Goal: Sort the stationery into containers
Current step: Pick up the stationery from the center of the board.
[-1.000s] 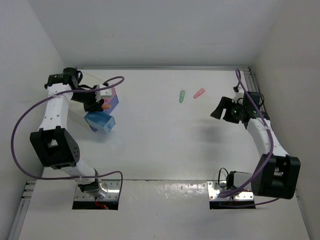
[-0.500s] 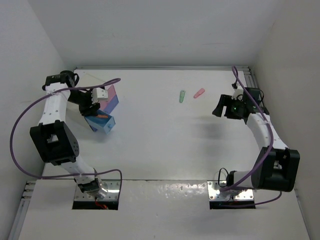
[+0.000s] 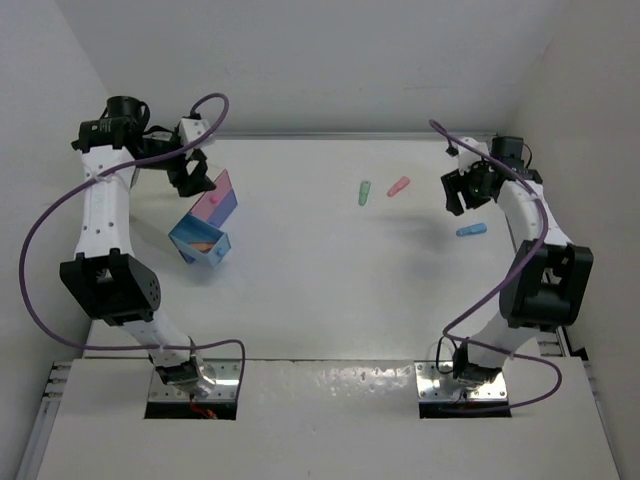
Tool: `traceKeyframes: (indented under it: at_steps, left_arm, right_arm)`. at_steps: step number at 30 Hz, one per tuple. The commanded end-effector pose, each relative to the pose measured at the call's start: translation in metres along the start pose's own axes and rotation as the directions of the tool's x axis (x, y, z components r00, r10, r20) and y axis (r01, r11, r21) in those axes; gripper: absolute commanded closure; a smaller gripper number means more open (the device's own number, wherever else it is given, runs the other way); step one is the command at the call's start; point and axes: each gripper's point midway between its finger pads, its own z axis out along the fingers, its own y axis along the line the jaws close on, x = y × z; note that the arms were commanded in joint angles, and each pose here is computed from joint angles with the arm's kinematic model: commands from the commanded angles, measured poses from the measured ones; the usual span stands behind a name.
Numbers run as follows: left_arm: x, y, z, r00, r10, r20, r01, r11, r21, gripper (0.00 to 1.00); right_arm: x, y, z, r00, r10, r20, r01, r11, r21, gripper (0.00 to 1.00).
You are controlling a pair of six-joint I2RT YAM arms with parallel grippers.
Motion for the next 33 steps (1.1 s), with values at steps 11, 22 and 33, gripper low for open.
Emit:
traceKeyframes:
  at_steps: [11, 22, 33]
  left_arm:
    - [-0.070, -0.040, 0.021, 0.966, -0.125, 0.224, 0.100, 0.988, 0.118, 0.20]
    - [-0.062, -0.042, 0.035, 0.964, -0.172, 0.204, 0.148, 0.981, 0.128, 0.20]
    - [-0.057, -0.039, 0.037, 0.959, -0.197, 0.202, 0.179, 0.978, 0.106, 0.20]
  right_arm:
    - [0.052, -0.053, 0.037, 0.710, -0.703, -0.049, 0.649, 0.679, -0.342, 0.19]
    - [0.077, -0.060, 0.070, 0.576, -0.817, -0.003, 0.711, 0.504, -0.490, 0.25]
    - [0.102, -0.055, 0.090, 0.499, -0.866, -0.006, 0.714, 0.415, -0.564, 0.43]
